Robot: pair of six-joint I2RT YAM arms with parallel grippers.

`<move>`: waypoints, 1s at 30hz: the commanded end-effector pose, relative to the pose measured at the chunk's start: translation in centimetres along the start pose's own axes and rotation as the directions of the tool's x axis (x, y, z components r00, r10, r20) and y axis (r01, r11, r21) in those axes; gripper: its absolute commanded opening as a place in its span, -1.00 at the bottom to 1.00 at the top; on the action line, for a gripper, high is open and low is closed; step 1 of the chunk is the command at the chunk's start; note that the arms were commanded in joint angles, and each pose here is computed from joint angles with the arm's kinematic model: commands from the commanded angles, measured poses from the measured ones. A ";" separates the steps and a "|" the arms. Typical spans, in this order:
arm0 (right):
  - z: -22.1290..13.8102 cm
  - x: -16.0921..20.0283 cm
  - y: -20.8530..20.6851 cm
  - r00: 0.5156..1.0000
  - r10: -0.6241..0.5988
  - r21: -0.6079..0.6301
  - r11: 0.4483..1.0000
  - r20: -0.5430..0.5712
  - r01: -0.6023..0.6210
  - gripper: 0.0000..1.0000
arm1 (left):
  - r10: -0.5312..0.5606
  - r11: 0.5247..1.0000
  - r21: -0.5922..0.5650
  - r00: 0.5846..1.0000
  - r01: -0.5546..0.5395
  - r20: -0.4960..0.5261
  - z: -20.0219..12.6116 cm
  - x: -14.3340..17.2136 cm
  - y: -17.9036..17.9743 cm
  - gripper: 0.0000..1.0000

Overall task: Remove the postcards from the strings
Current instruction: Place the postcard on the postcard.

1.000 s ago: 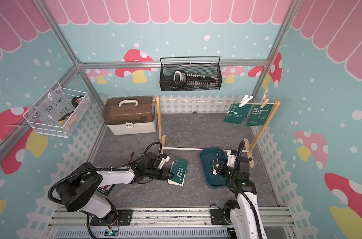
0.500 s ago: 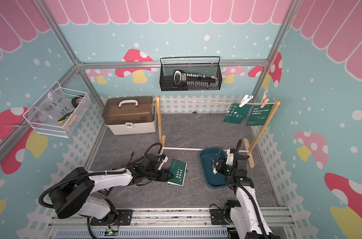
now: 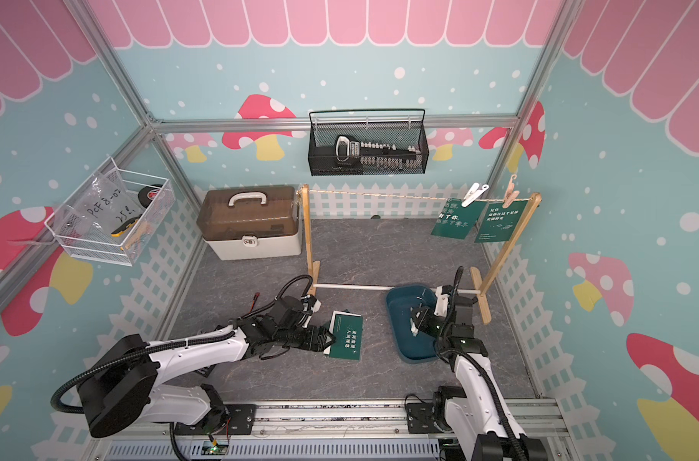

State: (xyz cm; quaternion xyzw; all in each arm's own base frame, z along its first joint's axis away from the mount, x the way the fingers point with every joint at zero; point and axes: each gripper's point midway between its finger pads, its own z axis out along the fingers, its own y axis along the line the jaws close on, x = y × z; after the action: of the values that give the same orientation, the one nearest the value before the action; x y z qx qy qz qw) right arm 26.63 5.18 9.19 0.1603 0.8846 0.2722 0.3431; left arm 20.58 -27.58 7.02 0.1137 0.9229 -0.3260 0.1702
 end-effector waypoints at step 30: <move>1.5 -0.1 -0.5 0.996 -0.074 0.061 0.995 -0.047 0.077 0.03 | 0.465 0.869 -0.461 0.619 -0.181 0.633 -14.1 -17.4 -3.4 0.82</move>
State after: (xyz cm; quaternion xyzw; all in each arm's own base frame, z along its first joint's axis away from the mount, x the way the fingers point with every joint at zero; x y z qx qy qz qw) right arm 27.17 5.19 6.70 0.1394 0.9084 0.2351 0.3165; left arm 28.82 -24.04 20.76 0.1304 0.8418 -0.1988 0.4846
